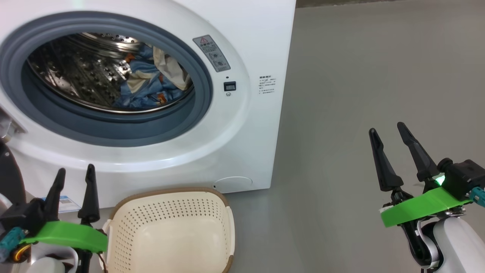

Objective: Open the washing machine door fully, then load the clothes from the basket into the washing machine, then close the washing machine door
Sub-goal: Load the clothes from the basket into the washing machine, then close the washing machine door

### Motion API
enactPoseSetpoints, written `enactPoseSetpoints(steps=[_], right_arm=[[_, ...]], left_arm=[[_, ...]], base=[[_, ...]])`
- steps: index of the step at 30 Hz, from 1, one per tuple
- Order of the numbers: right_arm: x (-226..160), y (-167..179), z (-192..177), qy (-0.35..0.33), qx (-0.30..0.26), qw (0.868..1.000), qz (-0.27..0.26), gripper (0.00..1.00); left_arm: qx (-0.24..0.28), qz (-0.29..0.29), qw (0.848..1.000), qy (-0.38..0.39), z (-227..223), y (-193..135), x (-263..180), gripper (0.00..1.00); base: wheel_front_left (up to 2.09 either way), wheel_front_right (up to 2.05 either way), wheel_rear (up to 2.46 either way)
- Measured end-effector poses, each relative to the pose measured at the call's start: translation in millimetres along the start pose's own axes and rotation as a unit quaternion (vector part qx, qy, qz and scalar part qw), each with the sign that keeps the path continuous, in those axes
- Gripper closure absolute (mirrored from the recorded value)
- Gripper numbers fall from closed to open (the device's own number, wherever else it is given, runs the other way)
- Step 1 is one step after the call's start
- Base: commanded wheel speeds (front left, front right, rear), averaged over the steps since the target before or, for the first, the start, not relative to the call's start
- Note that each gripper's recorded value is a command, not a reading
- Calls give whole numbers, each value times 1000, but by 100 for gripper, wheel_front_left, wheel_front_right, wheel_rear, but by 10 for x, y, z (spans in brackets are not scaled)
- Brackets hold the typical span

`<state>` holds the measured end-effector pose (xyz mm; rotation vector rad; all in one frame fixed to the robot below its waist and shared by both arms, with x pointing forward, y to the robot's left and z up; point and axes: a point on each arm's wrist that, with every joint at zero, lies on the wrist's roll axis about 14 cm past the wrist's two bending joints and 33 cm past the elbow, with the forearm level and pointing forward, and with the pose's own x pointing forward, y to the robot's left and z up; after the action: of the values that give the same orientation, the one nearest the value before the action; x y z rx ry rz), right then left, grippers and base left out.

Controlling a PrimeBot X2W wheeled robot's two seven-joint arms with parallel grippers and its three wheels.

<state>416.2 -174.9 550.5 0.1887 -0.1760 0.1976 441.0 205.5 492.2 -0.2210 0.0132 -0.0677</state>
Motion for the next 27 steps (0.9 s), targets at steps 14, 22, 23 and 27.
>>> enactPoseSetpoints(steps=[14, 22, 23, 27], right_arm=[[-82, 63, -6, 5, 2, 1000, 8, 0], [-105, 64, -22, 9, 0, 1000, 9, 0], [-109, 62, -23, 10, 0, 1000, 9, 0], [-120, 57, -19, 10, -2, 1000, 9, 0]], left_arm=[[12, 18, 1000, -20, 108, 46, -291, 0], [12, 12, 1000, -24, 129, 11, -308, 0], [12, 12, 1000, -22, 116, 11, -318, 0], [12, 11, 1000, -22, 115, -1, -321, 0]], base=[[0, 0, 0], [0, 0, 0], [0, 0, 0], [0, 0, 0]])
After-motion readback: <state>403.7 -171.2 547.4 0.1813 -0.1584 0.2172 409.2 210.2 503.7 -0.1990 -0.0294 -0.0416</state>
